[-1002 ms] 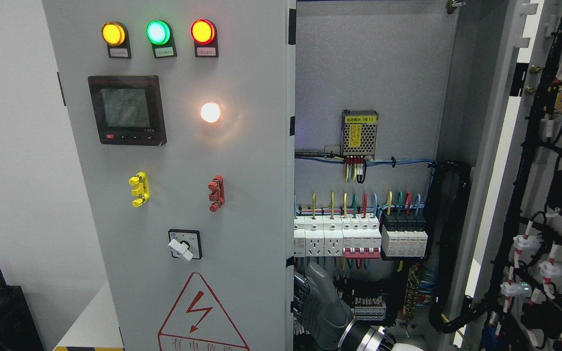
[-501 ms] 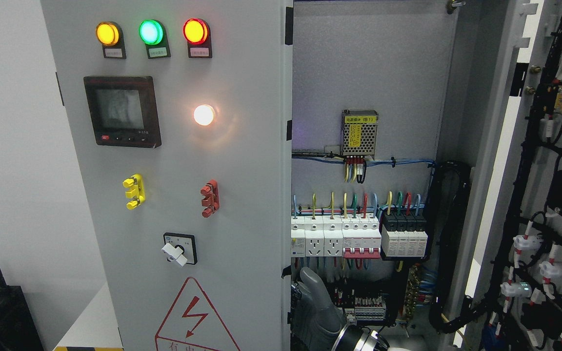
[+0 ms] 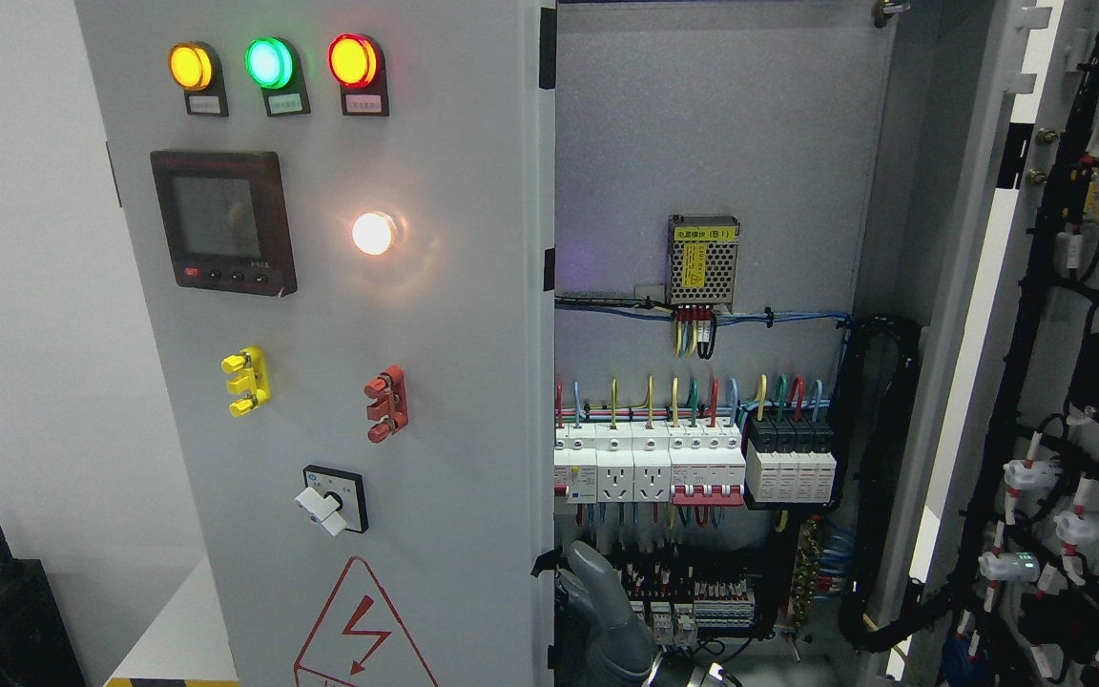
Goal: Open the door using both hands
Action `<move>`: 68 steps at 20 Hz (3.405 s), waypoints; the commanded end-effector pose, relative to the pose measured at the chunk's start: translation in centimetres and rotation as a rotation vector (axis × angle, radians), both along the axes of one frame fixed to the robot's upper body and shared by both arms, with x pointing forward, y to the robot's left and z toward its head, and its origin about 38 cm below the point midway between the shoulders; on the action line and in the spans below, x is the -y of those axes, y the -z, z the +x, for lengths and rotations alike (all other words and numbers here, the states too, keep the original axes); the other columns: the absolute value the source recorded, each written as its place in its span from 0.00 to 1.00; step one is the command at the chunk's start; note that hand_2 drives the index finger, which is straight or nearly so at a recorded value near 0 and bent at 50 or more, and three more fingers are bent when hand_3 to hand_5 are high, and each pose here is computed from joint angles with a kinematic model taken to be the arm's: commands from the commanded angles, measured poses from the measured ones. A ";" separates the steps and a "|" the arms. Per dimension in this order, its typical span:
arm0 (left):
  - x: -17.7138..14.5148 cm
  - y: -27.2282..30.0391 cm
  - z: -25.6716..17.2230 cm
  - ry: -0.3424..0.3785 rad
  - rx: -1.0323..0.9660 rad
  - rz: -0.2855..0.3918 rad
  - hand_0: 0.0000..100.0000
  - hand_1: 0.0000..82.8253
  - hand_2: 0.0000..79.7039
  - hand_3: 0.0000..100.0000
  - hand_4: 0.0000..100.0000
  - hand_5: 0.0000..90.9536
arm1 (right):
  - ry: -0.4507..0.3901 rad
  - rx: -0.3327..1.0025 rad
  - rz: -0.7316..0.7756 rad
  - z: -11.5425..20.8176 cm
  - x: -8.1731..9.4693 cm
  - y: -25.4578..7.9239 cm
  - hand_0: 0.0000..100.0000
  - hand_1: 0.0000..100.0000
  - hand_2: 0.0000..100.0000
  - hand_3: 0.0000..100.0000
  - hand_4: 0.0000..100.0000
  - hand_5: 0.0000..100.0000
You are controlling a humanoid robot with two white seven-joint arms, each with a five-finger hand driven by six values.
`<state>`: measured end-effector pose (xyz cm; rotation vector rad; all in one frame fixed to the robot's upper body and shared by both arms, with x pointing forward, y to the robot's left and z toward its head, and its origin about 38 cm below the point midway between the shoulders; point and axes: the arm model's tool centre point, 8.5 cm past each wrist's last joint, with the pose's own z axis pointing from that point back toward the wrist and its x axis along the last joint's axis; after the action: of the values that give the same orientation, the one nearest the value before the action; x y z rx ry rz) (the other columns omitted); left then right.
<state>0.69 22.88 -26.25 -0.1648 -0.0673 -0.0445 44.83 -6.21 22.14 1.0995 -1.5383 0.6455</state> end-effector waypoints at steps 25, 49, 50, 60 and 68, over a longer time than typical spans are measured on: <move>0.0 0.0 -0.8 -0.001 0.003 0.001 0.00 0.00 0.00 0.00 0.04 0.00 | -0.155 0.010 0.031 -6.9 -5.1 0.7 0.00 0.00 0.00 0.00 0.00 0.00; 0.0 0.0 -0.8 -0.001 0.003 0.001 0.00 0.00 0.00 0.00 0.04 0.00 | -0.268 0.029 0.027 -10.5 -7.7 0.8 0.00 0.00 0.00 0.00 0.00 0.00; 0.0 0.0 -0.8 -0.001 0.003 0.001 0.00 0.00 0.00 0.00 0.04 0.00 | -0.274 0.030 0.024 -10.6 -7.8 0.9 0.00 0.00 0.00 0.00 0.00 0.00; -0.1 0.0 -0.8 -0.001 0.003 0.002 0.00 0.00 0.00 0.00 0.04 0.00 | -0.301 0.036 0.012 -11.3 -8.5 1.0 0.00 0.00 0.00 0.00 0.00 0.00; 0.0 0.0 -0.8 -0.001 0.003 0.001 0.00 0.00 0.00 0.00 0.04 0.00 | -0.317 0.059 -0.014 -12.2 -9.3 1.1 0.00 0.00 0.00 0.00 0.00 0.00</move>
<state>0.69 22.89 -26.25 -0.1646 -0.0674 -0.0445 33.88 2.07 21.21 1.3258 -1.4350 0.8613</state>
